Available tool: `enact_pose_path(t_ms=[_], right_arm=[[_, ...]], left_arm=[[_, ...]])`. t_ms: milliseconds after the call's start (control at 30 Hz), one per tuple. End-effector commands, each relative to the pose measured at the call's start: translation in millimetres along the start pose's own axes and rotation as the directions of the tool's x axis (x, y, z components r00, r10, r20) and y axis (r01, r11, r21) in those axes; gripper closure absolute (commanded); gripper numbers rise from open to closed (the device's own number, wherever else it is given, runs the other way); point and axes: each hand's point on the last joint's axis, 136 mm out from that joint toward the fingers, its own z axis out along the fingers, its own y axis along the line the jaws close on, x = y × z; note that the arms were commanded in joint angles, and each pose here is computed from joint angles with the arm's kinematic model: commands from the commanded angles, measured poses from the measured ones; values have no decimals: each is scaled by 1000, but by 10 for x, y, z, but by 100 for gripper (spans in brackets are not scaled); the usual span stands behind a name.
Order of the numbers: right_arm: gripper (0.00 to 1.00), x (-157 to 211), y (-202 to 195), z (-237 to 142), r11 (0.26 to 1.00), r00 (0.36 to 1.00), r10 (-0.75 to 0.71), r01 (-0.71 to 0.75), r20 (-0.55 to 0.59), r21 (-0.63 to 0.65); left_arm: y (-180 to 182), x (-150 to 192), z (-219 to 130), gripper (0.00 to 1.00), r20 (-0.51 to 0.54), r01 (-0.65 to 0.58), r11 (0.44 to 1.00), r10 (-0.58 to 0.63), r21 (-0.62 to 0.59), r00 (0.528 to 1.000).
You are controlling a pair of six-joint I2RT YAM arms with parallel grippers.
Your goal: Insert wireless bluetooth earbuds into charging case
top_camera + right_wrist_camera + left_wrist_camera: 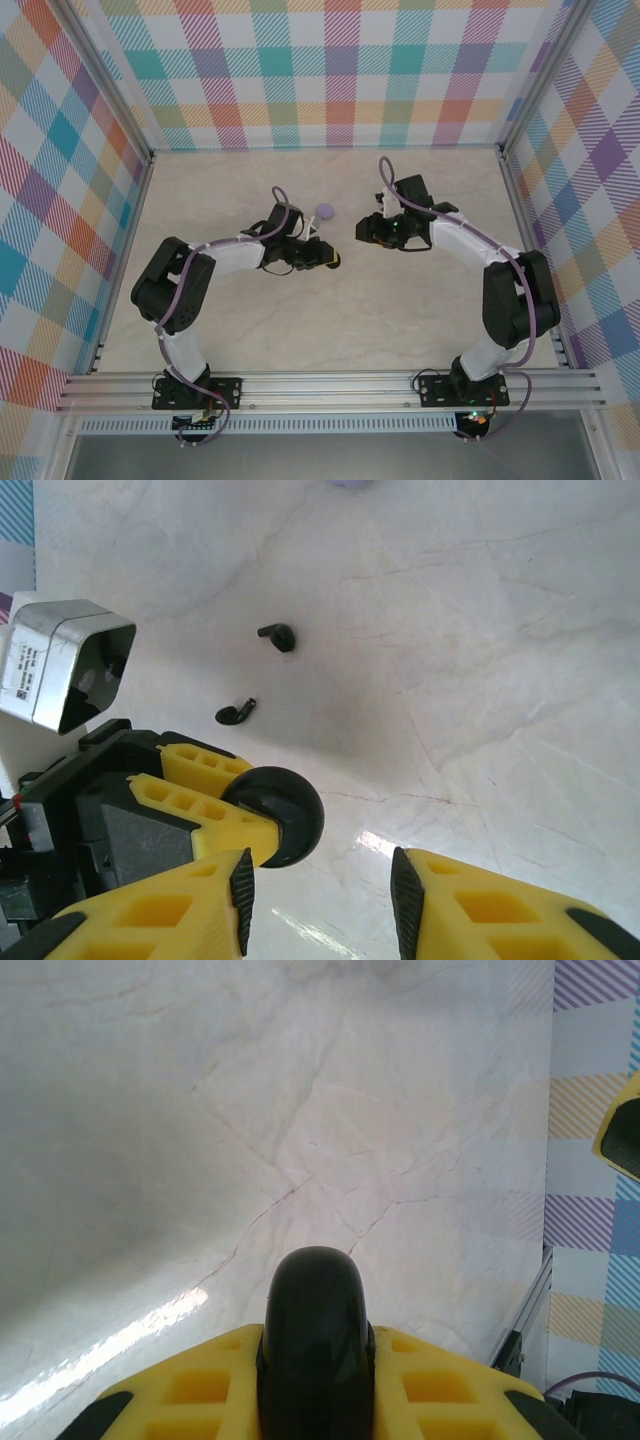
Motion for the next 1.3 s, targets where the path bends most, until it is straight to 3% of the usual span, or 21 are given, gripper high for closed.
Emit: enact_pose_path(t_ms=[0, 533, 933, 1267], right_arm=[[57, 171, -67, 70, 1000, 998, -8, 7, -63, -8], [59, 284, -170, 212, 1000, 993, 19, -20, -120, -10], [58, 291, -194, 236, 1000, 991, 25, -25, -131, -2], [58, 287, -205, 243, 1000, 991, 27, -27, -133, 5]], left_arm=[[39, 8, 14, 81, -26, -12, 1000, 12, -5, 1000], [376, 180, 166, 78, -68, 52, 996, -57, -76, 996], [440, 229, 153, 67, -76, 49, 993, -57, -103, 995], [444, 243, 123, 65, -80, 42, 992, -51, -115, 996]])
